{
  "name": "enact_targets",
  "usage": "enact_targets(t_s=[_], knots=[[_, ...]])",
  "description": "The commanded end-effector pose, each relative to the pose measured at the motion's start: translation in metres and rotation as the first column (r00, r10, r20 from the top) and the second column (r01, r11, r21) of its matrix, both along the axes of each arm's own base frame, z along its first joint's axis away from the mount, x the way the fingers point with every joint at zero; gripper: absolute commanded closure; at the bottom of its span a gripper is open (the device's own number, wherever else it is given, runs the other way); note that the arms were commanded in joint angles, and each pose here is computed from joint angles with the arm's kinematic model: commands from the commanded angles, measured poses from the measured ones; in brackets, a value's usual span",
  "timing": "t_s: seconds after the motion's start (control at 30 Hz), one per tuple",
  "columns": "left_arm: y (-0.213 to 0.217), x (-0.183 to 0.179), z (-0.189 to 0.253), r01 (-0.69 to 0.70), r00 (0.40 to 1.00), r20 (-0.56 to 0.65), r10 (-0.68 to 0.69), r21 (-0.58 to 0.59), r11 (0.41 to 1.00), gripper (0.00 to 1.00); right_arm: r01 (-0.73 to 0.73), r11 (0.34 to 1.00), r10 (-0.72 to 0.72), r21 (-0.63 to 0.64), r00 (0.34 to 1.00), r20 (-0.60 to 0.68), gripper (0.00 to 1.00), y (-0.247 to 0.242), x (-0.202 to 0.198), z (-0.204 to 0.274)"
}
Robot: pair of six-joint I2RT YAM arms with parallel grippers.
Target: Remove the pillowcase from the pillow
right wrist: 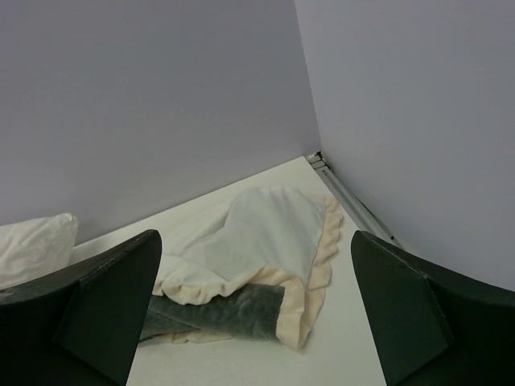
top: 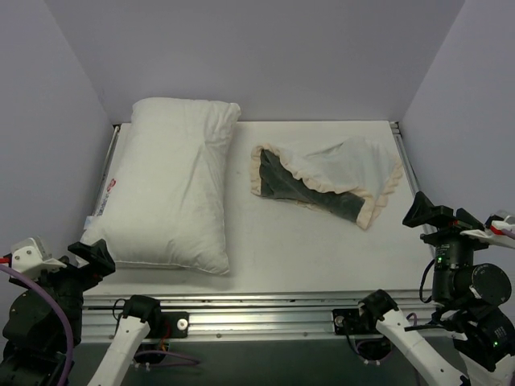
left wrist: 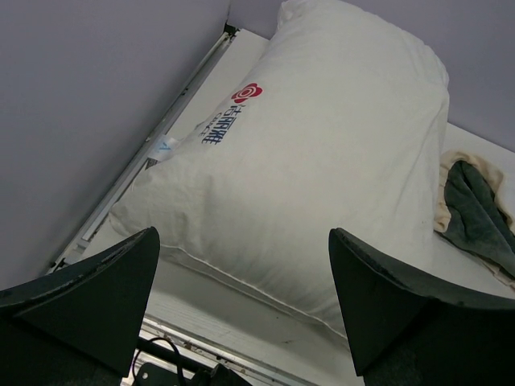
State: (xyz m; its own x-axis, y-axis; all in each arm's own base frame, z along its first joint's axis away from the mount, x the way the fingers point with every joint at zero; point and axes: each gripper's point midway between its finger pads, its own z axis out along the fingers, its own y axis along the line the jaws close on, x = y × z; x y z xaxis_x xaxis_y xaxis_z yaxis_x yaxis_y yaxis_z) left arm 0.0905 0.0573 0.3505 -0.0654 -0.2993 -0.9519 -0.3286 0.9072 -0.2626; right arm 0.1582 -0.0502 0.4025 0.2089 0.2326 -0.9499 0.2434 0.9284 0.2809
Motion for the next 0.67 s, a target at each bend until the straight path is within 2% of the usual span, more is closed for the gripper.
enact_targets(t_s=[0.0,0.63], knots=[[0.001,0.0,0.0,-0.011,1.0,0.007,0.011,-0.011,1.0,0.06,0.02,1.0,-0.02,0.009,0.999,0.031,0.0,0.002,0.009,0.009],[-0.009,0.02,-0.01,0.021,1.0,-0.02,-0.022,-0.014,1.0,0.06,0.0,1.0,0.0,-0.004,1.0,0.006,0.0,0.014,0.027,0.007]])
